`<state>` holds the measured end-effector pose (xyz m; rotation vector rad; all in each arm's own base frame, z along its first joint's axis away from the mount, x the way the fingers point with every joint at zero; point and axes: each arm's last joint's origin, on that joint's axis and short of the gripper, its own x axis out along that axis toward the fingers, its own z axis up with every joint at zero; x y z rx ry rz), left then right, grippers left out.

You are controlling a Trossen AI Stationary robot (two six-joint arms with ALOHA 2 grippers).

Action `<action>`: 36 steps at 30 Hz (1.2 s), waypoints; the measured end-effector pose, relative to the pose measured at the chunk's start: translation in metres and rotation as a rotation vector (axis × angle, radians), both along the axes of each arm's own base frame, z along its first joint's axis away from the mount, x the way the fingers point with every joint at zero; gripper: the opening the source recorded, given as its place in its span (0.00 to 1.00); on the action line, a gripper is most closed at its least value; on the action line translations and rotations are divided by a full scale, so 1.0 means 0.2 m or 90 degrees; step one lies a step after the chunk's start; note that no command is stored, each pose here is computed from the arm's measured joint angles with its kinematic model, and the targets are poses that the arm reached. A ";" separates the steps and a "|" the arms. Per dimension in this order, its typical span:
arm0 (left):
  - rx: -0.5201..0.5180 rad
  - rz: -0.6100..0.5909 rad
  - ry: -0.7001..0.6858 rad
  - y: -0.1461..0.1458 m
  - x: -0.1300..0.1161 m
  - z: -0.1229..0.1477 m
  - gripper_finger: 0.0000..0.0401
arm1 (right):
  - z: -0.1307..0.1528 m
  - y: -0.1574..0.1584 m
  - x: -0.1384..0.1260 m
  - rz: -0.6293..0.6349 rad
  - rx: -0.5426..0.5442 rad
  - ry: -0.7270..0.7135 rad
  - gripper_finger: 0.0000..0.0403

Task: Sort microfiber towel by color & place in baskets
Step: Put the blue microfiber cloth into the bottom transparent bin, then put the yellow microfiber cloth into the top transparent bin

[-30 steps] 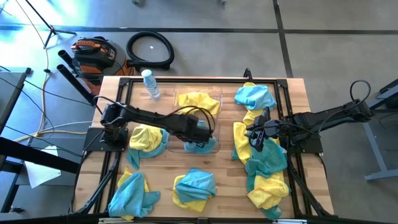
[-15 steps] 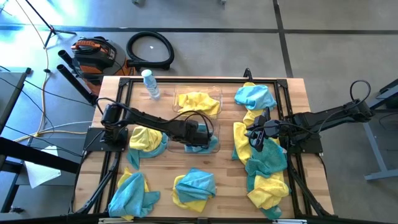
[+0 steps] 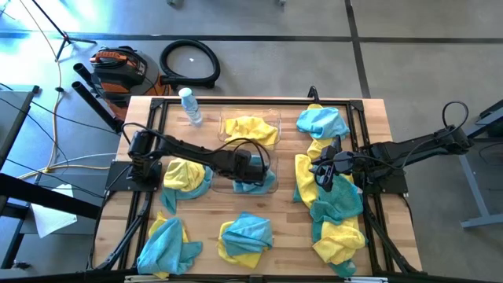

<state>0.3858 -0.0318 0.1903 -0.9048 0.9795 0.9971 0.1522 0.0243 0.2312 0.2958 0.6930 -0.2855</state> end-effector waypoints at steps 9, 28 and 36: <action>0.000 -0.020 -0.046 0.03 -0.05 0.17 0.30 | 0.00 0.00 0.00 0.000 0.000 0.001 0.36; 0.100 -0.303 -0.115 -0.01 -0.31 0.62 0.29 | 0.05 0.00 0.04 -0.058 0.059 -0.105 0.36; 0.144 -0.371 -0.098 0.01 -0.56 0.59 0.24 | 0.11 0.01 0.11 -0.089 0.061 -0.210 0.36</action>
